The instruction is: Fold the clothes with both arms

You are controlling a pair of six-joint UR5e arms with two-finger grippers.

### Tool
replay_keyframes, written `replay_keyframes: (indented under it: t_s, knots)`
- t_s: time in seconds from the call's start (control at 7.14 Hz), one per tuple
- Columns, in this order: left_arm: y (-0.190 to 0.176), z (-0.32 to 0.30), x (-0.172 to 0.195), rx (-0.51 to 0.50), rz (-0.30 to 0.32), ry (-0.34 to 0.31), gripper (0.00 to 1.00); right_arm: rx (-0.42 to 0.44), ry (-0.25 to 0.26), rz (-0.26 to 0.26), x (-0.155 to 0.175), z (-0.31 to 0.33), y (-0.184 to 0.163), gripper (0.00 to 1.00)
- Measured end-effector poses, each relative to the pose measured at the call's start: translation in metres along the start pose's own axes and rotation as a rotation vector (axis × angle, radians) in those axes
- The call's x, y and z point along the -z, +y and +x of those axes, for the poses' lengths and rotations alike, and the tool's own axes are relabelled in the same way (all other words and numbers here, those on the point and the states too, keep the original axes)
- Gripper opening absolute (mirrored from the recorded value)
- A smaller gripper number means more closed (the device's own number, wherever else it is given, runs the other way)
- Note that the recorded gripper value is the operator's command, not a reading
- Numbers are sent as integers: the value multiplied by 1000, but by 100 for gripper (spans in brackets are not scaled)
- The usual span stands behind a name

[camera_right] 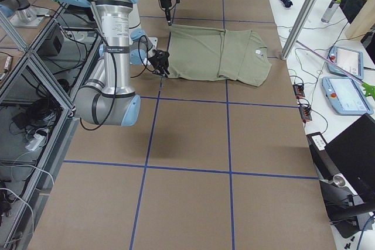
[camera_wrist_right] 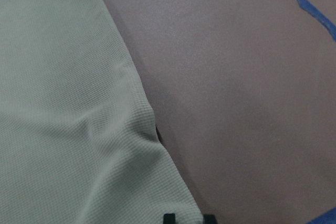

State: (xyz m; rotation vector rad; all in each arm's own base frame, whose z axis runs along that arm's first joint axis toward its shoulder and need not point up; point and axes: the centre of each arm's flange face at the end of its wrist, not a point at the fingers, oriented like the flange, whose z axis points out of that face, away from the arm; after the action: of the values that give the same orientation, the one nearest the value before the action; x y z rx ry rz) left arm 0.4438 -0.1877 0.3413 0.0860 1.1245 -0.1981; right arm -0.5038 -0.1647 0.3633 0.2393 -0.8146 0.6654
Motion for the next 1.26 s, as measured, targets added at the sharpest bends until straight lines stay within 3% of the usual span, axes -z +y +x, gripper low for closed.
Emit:
replay_keyframes:
  t_s: [0.28,0.42,0.7,0.98,1.12,1.26]
  knots:
    - [-1,7,12,1,-3,20,0,9,18,12,12,-4,-9,0]
    - [-1,17,30,1,-14,34,0,14,29,10,36,-11,-21,0]
    - [4,49,103,-2,-98,45,0,41,73,-71,121,-16,-43,0]
    - [10,73,201,-7,-238,81,0,61,83,-179,207,-21,-62,0]
    - [10,76,228,-15,-287,88,0,60,100,-216,228,-33,-73,0]
    - [4,77,230,-44,-286,79,0,85,103,-224,236,-44,-86,0]
